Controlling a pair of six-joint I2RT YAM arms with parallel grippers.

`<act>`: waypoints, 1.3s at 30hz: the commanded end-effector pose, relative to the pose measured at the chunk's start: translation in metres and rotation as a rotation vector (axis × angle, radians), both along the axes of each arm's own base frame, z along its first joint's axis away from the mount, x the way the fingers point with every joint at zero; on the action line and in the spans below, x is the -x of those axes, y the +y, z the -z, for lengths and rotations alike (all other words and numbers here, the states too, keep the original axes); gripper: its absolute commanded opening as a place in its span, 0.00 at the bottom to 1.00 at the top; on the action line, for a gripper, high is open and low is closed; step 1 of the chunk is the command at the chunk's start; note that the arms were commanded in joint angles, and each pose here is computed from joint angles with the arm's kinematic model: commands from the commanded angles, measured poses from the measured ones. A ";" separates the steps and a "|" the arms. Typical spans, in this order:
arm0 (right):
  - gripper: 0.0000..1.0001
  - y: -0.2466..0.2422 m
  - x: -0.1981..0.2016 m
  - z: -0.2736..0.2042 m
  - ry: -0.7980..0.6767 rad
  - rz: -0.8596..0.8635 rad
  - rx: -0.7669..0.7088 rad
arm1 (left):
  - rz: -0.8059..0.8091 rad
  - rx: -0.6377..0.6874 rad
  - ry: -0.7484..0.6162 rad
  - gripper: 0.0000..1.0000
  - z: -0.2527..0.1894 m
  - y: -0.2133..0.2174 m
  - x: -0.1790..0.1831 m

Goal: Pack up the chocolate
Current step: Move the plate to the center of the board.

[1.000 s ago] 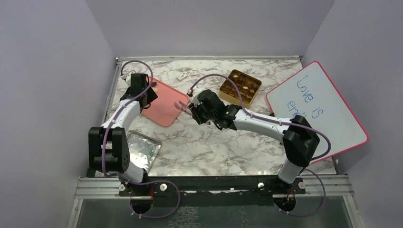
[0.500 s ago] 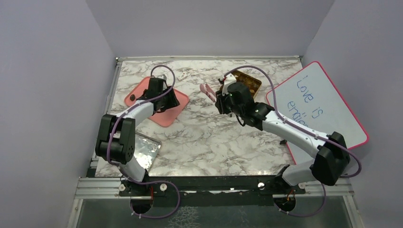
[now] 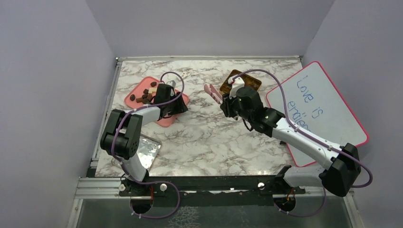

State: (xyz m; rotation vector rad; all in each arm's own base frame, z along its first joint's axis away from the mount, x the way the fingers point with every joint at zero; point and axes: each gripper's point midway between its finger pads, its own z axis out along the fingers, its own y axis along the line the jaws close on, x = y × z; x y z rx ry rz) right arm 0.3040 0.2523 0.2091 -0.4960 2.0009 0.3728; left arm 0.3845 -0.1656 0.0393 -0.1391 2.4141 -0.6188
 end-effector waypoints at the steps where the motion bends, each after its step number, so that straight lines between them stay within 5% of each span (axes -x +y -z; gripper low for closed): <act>1: 0.36 -0.008 0.002 -0.021 -0.041 0.021 -0.047 | 0.048 0.037 0.035 0.56 0.011 -0.022 0.023; 17: 0.36 -0.012 0.006 0.000 0.004 0.037 -0.027 | 0.080 0.255 -0.048 0.55 -0.033 -0.076 0.056; 26: 0.36 0.014 0.004 0.017 0.073 -0.026 -0.063 | -0.037 0.057 -0.327 0.63 -0.134 -0.027 0.037; 29: 0.36 0.023 0.001 0.022 0.095 -0.033 -0.071 | -0.085 0.001 -0.398 0.69 -0.158 -0.006 0.045; 33: 0.36 0.043 0.000 0.031 0.123 -0.047 -0.084 | -0.091 -0.026 -0.506 0.98 -0.199 0.013 0.065; 39: 0.36 0.085 0.002 0.046 0.169 -0.093 -0.095 | -0.104 -0.096 -0.644 0.99 -0.241 0.047 0.101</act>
